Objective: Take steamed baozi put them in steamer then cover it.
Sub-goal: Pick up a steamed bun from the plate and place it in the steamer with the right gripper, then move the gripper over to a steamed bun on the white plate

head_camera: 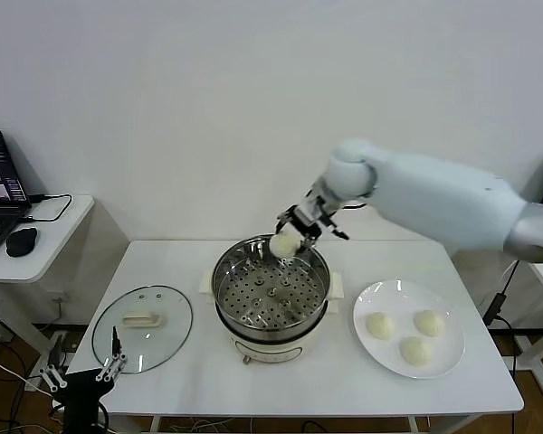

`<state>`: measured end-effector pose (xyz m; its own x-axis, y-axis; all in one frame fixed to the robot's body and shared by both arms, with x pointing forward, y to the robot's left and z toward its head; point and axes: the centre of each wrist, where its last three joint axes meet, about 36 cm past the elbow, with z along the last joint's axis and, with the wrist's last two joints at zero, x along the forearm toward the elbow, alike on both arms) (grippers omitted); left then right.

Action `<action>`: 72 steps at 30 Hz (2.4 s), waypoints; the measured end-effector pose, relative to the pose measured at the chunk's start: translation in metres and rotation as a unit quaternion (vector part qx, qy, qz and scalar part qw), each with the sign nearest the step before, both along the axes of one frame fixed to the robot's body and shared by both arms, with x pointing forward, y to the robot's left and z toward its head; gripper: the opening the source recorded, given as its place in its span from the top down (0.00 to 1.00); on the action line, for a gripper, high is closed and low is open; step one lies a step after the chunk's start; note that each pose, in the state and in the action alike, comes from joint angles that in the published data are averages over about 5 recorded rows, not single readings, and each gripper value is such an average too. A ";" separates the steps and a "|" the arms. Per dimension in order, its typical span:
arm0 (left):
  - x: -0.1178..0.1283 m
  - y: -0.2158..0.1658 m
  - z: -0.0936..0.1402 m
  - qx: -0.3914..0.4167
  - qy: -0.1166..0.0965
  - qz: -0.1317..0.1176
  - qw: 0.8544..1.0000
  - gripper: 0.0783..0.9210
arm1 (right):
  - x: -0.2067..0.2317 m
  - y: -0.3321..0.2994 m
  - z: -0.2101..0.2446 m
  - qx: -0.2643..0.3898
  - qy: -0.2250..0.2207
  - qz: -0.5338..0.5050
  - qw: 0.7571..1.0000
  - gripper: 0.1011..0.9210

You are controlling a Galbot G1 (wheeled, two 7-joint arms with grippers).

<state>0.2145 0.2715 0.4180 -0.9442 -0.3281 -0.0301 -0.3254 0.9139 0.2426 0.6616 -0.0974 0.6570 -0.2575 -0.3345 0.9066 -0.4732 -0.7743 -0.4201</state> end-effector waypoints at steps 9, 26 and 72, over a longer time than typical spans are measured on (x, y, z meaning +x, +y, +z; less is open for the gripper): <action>0.002 0.003 -0.001 0.000 -0.002 0.004 1.000 0.12 | 0.006 0.034 -0.031 -0.046 -0.025 0.087 0.995 0.35; 0.003 0.001 -0.001 -0.010 -0.004 0.005 1.000 0.12 | 0.016 0.040 -0.077 -0.085 -0.034 0.147 0.985 0.24; 0.022 0.014 0.011 0.002 -0.019 -0.013 1.000 0.12 | -0.110 -0.233 -0.090 -0.019 0.083 -0.348 0.934 0.12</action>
